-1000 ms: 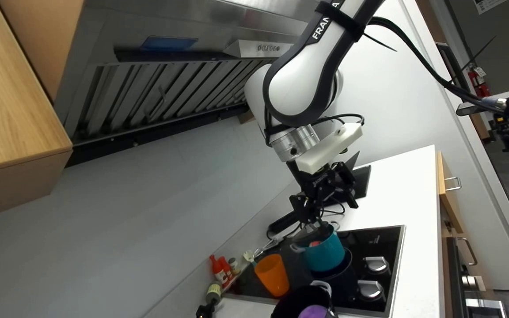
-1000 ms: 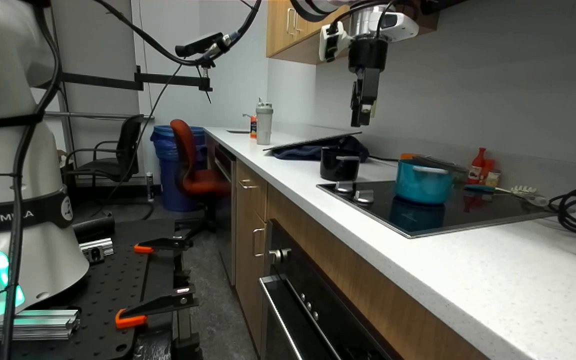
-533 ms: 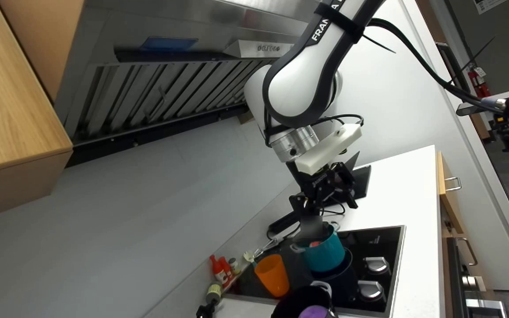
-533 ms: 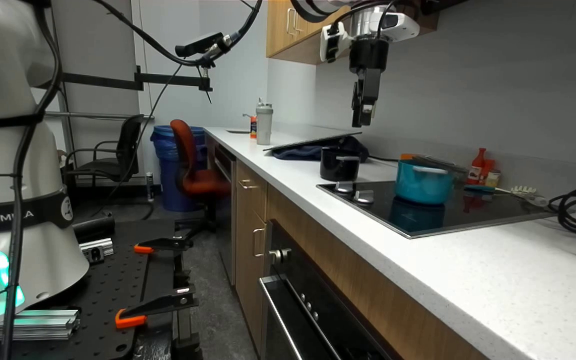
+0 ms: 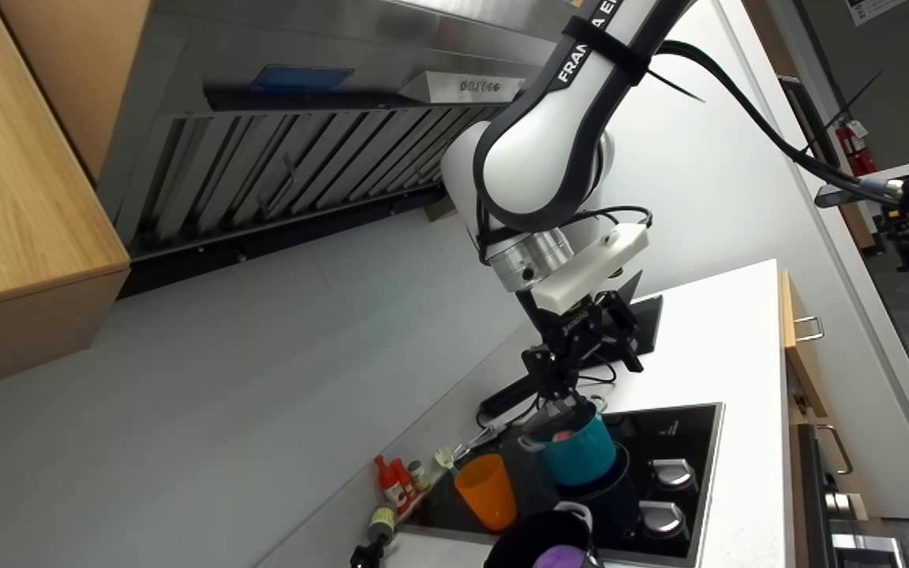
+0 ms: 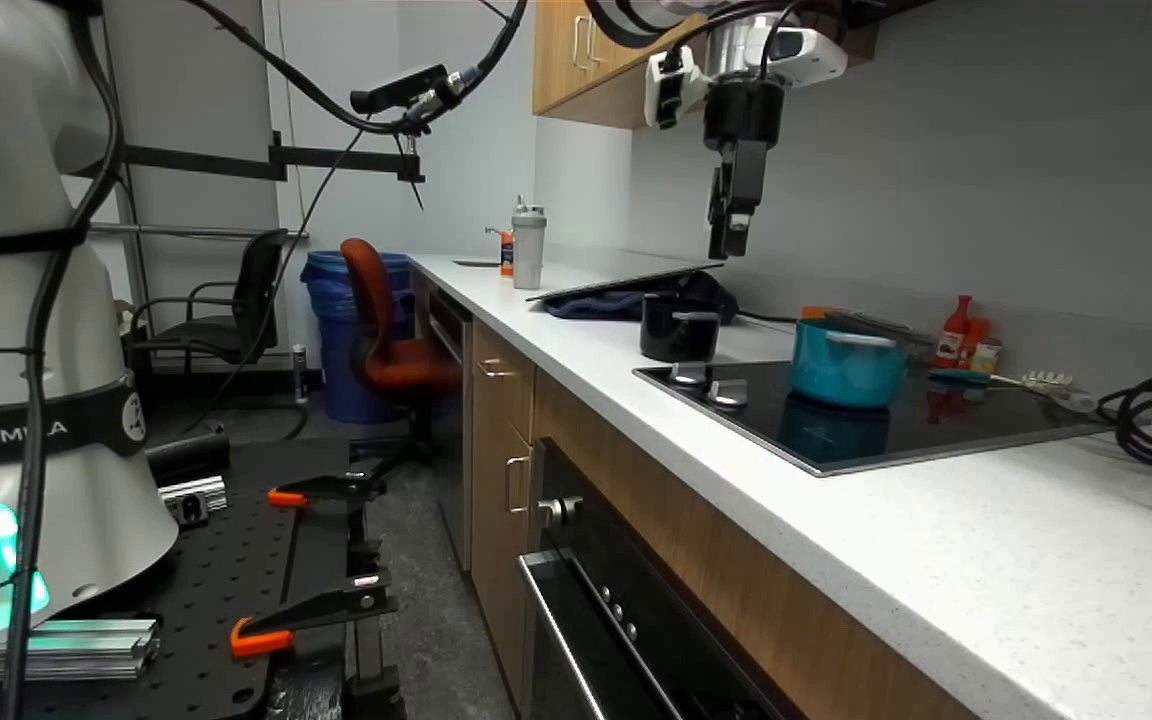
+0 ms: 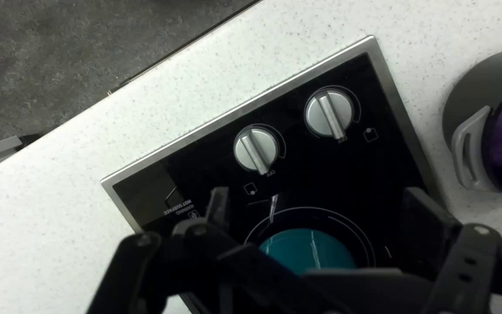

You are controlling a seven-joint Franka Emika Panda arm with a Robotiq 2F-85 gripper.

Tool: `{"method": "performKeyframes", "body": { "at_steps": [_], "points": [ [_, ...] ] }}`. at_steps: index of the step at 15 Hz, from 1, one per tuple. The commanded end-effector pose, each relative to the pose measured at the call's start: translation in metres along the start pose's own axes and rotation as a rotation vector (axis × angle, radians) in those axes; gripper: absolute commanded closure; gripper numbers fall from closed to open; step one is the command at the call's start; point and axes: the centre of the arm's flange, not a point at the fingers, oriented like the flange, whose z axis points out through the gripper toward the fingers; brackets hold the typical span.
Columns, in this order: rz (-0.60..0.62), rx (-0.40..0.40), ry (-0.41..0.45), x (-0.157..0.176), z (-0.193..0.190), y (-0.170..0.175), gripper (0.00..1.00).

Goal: Knock the lid off the blue pot

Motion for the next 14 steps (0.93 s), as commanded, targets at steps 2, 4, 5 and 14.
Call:
{"method": "performKeyframes", "body": {
  "at_steps": [2, 4, 5, 14],
  "points": [
    [0.034, 0.002, 0.029, 0.026, 0.001, 0.007, 0.00],
    [0.045, 0.001, 0.030, 0.034, 0.004, 0.010, 0.20],
    [0.048, 0.001, 0.030, 0.038, 0.005, 0.010, 0.27],
    [0.065, -0.007, 0.049, 0.073, 0.016, 0.007, 0.91]
  ]
}}
